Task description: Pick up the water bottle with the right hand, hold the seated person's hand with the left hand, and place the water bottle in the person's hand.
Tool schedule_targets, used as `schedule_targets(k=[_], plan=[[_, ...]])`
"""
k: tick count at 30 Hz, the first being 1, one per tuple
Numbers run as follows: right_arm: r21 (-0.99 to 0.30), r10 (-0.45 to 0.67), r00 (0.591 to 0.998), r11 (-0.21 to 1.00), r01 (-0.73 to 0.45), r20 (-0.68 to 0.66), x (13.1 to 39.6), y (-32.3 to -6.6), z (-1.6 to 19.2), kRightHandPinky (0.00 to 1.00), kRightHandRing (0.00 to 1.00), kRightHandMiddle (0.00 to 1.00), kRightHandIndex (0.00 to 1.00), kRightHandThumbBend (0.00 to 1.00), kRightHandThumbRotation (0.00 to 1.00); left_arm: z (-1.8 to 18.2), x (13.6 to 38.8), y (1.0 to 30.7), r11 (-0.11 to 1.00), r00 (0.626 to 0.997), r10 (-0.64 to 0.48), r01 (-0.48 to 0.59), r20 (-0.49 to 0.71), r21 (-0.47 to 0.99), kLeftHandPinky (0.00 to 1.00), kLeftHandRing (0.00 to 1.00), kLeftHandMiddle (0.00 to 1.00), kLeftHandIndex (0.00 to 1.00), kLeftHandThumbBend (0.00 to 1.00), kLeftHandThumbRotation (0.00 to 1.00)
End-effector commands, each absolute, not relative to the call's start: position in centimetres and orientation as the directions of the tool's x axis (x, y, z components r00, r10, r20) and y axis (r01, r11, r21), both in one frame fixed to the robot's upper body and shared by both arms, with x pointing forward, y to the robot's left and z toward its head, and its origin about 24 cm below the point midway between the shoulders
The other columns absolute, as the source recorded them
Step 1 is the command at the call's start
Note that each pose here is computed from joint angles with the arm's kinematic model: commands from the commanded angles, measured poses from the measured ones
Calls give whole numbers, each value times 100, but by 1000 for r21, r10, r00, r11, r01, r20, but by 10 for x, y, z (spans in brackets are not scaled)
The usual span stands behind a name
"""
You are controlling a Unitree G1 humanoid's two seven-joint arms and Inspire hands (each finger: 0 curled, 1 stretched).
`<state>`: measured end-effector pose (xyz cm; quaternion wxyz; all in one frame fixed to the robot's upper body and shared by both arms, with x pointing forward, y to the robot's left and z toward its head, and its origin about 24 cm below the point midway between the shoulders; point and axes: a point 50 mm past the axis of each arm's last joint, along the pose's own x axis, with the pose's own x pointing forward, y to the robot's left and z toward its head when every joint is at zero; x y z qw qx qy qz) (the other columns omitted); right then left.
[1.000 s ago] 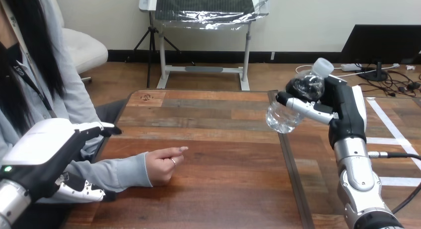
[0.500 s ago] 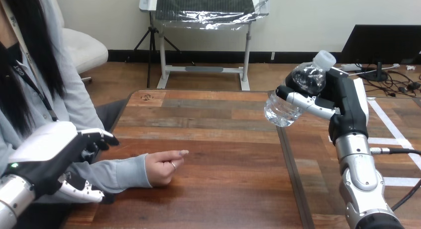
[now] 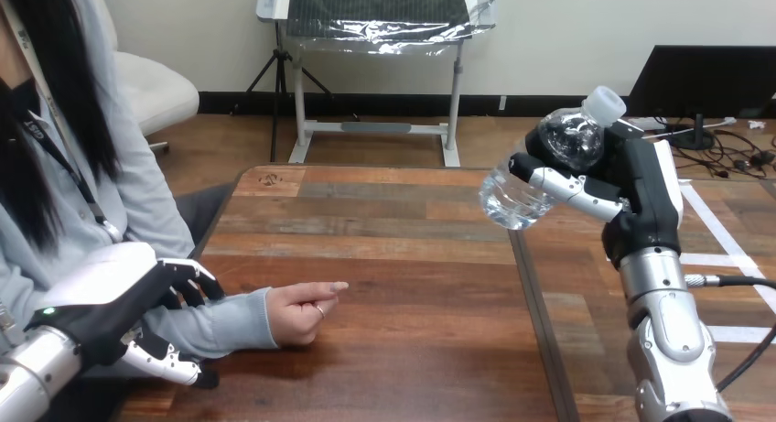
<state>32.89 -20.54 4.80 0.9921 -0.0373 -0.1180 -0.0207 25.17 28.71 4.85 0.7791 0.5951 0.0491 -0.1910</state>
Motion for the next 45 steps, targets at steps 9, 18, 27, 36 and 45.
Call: schedule_targets(k=[9, 18, 27, 36, 45], plan=[[-21, 9, 919, 1000, -1, 394, 330, -195, 85, 32, 38, 47, 46, 69, 0, 56, 277, 285, 184, 933, -242, 315, -268, 931, 58, 60, 63, 65, 100, 27], [-6, 22, 914, 1000, -21, 406, 324, -193, 89, 31, 38, 46, 46, 69, 0, 48, 282, 284, 199, 925, -238, 346, -297, 917, 58, 59, 62, 63, 100, 24], [11, 34, 911, 999, -42, 410, 319, -190, 91, 31, 38, 46, 45, 67, 0, 41, 285, 282, 207, 919, -238, 363, -313, 909, 58, 58, 60, 61, 100, 21], [28, 48, 916, 998, -64, 398, 313, -189, 92, 30, 38, 46, 45, 66, 0, 35, 287, 281, 195, 912, -241, 380, -332, 904, 58, 58, 60, 61, 100, 20], [37, 58, 917, 996, -79, 394, 311, -190, 94, 30, 37, 45, 46, 66, 0, 33, 287, 279, 195, 913, -249, 374, -323, 907, 58, 58, 61, 61, 100, 19]])
